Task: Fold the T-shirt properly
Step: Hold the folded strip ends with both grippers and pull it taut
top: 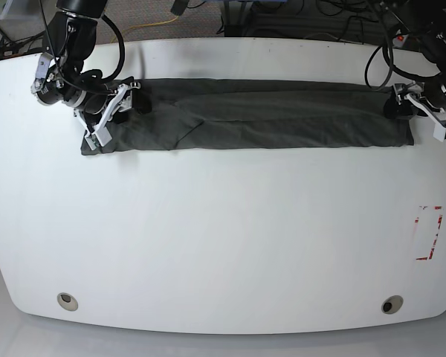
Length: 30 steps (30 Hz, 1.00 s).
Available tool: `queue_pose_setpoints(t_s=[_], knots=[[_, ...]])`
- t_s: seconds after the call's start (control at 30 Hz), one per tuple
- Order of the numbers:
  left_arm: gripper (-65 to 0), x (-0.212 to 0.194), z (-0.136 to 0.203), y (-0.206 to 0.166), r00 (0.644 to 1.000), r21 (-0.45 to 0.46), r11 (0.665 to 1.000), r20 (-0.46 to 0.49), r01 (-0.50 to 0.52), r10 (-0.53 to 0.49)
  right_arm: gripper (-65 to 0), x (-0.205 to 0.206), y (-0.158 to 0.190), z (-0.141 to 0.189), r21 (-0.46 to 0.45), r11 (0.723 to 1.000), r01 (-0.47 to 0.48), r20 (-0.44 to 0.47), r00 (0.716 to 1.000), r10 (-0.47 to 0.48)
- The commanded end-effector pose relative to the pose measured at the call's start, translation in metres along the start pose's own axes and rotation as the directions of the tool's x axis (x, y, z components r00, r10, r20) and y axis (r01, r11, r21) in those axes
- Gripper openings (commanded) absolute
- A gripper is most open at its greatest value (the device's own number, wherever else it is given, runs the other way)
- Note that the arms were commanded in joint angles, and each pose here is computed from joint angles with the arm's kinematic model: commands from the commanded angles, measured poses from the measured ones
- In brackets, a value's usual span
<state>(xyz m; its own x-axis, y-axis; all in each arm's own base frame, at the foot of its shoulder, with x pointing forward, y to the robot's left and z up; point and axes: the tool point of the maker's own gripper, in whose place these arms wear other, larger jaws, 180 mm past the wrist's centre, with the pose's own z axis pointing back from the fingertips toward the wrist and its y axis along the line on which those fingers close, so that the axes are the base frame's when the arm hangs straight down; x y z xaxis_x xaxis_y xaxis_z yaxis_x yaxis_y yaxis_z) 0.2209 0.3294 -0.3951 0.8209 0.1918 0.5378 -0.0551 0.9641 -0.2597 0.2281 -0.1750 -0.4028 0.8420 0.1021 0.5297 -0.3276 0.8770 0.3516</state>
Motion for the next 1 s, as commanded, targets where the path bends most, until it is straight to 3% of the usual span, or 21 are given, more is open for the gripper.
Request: queue_pose_setpoints(t_s=[0.0,0.13,0.23,0.3,0.37,0.47,0.7,0.83,0.97], knots=[[-6.1,0.004,0.001,0.0,1.0,-0.004,1.0,0.021,-0.003,0.003,-24.9,0.014,-0.001,0.006,-0.005,1.0,-0.021,0.045,0.999,0.021],[-7.5,0.002,-0.005,-0.007,1.0,-0.024,1.0,0.021,-0.015,0.016,-24.9,0.015,-0.001,0.005,-0.004,1.0,-0.021,0.046,0.999,0.021],[-16.7,0.007,-0.009,-0.013,0.999,-0.037,0.999,0.036,-0.02,0.021,-24.9,0.016,-0.001,0.005,-0.004,1.0,-0.022,0.048,0.999,0.022],[-29.0,0.007,-0.011,-0.015,0.999,-0.043,0.999,0.037,-0.022,0.024,-24.9,0.016,-0.001,0.005,-0.004,1.0,-0.022,0.048,0.999,0.022],[-46.1,0.007,-0.014,-0.021,1.0,-0.056,0.998,0.026,-0.006,0.007,-24.9,0.016,-0.001,0.005,-0.004,1.0,-0.021,0.048,0.999,0.021],[-62.4,0.008,-0.021,-0.035,0.999,-0.083,0.995,-0.001,0.048,-0.049,-24.9,0.016,-0.001,0.005,-0.004,1.0,-0.02,0.047,0.999,0.02],[-63.7,0.041,0.009,-0.064,0.961,-0.023,0.964,0.084,0.267,-0.264,-24.9,0.02,-0.002,0.005,-0.007,1.0,-0.025,0.055,0.998,0.025],[-63.6,0.057,0.03,-0.102,0.893,-0.004,0.901,0.137,0.433,-0.429,-24.9,0.021,-0.002,0.005,-0.008,1.0,-0.026,0.055,0.998,0.026],[-63.6,0.053,0.03,-0.142,0.835,-0.058,0.838,0.152,0.542,-0.529,-24.9,0.021,-0.002,0.005,-0.008,1.0,-0.026,0.055,0.998,0.026]])
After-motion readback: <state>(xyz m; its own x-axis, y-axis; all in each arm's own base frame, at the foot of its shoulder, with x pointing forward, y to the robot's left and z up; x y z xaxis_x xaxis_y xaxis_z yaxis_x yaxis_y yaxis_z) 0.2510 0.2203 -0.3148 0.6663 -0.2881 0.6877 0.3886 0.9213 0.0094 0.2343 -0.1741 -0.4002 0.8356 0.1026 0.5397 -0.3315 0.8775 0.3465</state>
